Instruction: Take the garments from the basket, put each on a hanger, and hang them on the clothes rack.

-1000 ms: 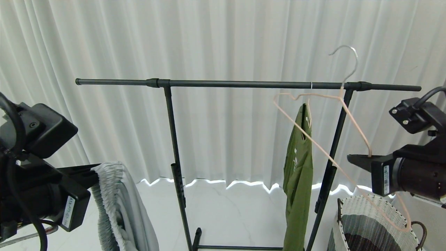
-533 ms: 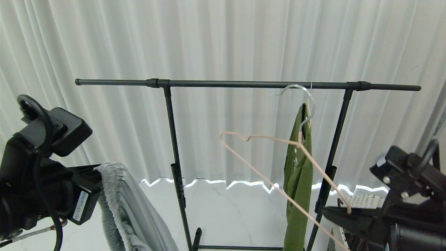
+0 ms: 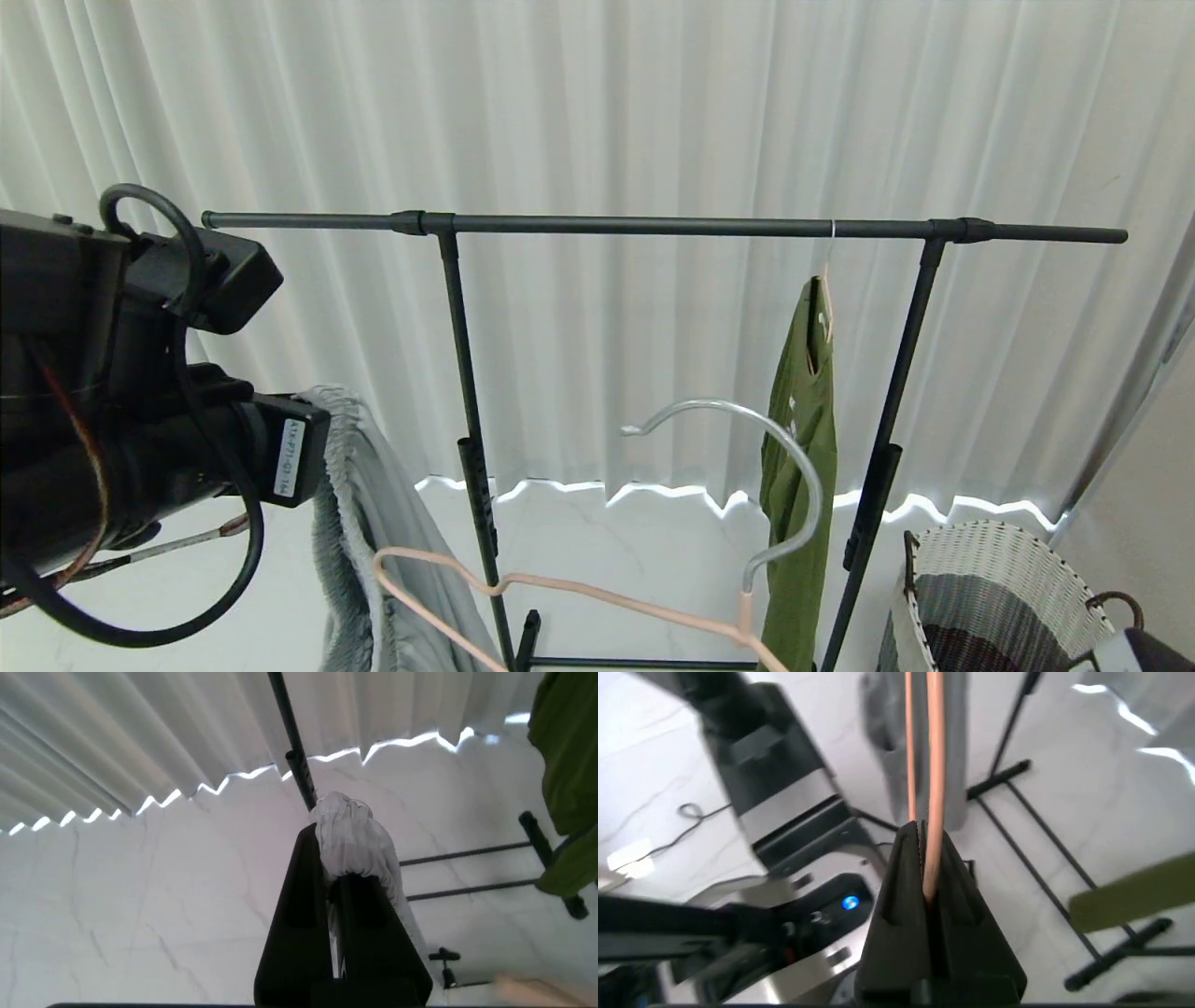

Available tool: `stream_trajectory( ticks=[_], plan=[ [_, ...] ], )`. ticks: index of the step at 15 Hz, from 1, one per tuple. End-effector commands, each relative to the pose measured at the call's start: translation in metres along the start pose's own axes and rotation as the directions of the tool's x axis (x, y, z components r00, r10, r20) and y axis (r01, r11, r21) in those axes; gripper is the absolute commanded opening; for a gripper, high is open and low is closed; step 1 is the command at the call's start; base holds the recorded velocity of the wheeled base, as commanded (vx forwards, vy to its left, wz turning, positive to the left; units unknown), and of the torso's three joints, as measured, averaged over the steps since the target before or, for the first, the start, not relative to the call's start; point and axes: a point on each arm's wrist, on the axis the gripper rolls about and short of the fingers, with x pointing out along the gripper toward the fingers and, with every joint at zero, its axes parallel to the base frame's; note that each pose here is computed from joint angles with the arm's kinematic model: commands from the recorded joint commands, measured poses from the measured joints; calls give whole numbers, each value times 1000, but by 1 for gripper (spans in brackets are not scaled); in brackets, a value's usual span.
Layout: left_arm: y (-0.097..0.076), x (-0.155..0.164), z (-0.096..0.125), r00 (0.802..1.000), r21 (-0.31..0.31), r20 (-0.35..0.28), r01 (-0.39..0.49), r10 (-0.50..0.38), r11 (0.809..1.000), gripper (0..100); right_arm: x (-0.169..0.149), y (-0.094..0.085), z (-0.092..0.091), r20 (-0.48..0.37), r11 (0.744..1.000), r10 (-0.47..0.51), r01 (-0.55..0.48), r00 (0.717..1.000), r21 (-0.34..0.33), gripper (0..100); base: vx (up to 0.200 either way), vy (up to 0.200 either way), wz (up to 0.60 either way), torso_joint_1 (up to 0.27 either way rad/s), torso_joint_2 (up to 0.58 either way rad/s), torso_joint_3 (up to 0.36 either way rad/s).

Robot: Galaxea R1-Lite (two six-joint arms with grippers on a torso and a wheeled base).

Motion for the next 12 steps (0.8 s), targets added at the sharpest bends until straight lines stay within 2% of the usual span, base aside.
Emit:
stream_trajectory(
  ticks=[1,4,7,12],
  plan=[
    [-6,11,5,1000,9,-21,-1,1,1000,0,6,2,-1,-17,1000,4,-4,1000,-6,0,0,0,0,0,0,0],
    [-9,14,8,1000,5,-1,6,-6,1000,0,19,4,-1,-33,1000,-11,11,999,-4,0,0,0,0,0,0,0],
    [-9,15,8,1000,2,3,6,-6,1000,0,36,6,2,-14,1000,-19,19,1000,4,0,0,0,0,0,0,0],
    [-9,15,8,1000,3,2,-8,8,1000,0,61,-7,12,49,991,-126,124,991,54,0,0,0,0,0,0,0]
  ],
)
